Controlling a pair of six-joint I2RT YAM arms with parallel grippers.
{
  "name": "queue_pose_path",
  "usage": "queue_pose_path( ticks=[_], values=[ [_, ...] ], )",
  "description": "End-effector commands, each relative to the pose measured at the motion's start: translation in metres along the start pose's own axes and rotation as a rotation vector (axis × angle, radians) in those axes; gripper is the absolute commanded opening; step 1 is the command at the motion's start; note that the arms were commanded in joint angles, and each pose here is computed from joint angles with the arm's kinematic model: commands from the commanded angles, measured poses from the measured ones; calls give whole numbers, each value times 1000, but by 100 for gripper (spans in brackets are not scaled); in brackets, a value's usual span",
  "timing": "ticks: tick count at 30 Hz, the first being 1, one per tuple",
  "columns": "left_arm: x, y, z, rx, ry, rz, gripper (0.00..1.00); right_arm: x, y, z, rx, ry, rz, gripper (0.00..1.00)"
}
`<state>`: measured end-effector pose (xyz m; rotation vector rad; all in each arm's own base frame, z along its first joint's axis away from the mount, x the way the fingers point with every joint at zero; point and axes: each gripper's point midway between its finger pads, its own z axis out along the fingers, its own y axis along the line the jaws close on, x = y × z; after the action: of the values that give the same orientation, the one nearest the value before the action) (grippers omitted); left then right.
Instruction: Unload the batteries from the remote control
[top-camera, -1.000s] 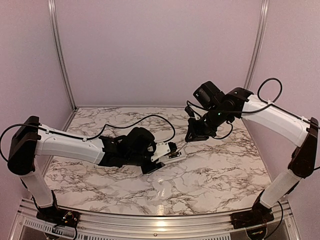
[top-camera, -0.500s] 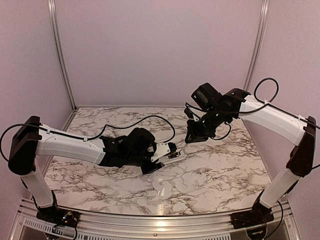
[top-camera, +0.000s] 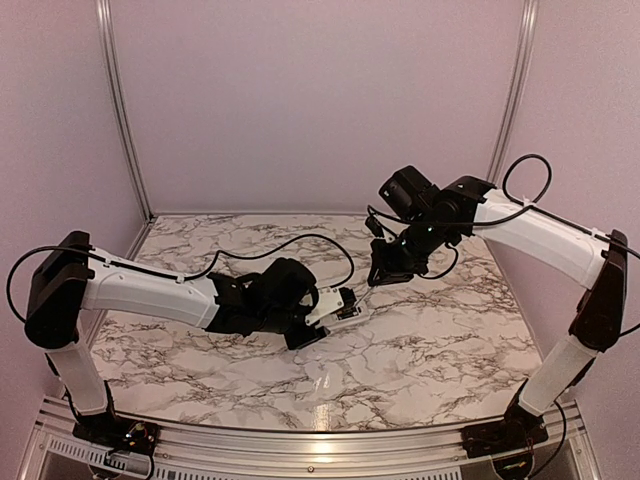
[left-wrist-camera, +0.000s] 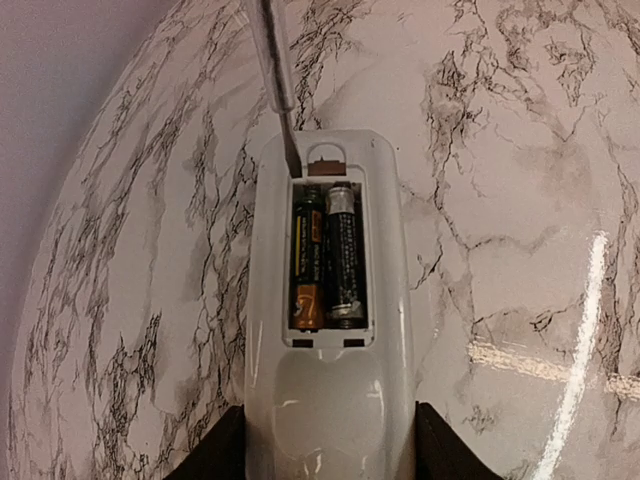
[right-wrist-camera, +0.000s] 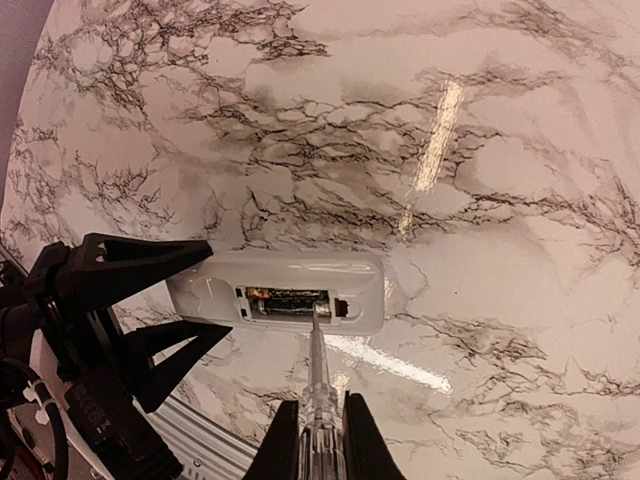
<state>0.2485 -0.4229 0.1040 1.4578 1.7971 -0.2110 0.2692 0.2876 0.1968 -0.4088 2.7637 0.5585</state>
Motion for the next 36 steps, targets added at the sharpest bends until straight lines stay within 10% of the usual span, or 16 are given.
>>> queue_pose_path(
  ticks=[1,36],
  values=[
    [-10,2,1,-14,-12,-10,0,-4,5,-3,1,-13,-22,0],
    [-18,3,0,-20,-34,-20,0,1,-2,11,28,22,-35,0]
  ],
)
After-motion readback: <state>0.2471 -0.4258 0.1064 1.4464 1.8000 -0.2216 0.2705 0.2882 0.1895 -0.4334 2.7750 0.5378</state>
